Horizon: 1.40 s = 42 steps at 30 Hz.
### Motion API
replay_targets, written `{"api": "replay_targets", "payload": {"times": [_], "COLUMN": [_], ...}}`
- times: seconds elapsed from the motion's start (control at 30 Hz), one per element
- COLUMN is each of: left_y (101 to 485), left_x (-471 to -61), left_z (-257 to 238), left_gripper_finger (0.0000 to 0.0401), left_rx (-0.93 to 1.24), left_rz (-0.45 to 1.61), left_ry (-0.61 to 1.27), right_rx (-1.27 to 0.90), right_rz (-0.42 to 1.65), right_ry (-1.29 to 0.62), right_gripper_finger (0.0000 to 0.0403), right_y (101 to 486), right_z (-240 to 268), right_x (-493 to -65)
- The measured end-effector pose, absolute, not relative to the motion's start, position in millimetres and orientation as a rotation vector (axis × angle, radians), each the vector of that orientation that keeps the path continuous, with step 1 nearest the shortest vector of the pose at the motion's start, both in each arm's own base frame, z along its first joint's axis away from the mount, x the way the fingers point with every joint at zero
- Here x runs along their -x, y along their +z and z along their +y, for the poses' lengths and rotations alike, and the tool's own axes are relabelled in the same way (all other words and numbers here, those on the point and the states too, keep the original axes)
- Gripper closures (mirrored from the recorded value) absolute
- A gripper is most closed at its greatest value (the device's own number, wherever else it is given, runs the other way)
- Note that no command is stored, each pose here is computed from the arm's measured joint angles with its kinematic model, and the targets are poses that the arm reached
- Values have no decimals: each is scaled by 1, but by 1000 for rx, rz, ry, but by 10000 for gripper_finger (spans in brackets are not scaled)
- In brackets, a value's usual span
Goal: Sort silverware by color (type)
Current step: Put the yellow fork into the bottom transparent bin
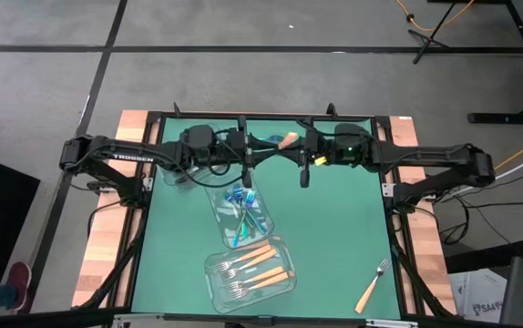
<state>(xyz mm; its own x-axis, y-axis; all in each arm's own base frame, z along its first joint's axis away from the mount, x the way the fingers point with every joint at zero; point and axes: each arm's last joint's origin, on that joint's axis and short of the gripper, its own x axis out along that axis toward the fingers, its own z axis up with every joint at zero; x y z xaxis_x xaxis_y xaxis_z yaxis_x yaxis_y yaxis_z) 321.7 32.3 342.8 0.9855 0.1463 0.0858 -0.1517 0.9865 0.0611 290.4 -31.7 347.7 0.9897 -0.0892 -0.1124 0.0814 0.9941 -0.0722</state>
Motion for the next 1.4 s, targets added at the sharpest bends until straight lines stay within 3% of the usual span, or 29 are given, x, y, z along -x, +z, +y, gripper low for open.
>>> {"api": "replay_targets", "payload": {"times": [1.4], "left_y": [339], "left_x": [-322], "left_z": [32], "left_gripper_finger": [342], "left_rx": [-14], "left_rz": [-43], "left_ry": [142], "right_rx": [59], "right_rz": [136], "right_ry": [44], "right_gripper_finger": [403], "right_y": [340], "right_z": [-29], "right_x": [-297]}}
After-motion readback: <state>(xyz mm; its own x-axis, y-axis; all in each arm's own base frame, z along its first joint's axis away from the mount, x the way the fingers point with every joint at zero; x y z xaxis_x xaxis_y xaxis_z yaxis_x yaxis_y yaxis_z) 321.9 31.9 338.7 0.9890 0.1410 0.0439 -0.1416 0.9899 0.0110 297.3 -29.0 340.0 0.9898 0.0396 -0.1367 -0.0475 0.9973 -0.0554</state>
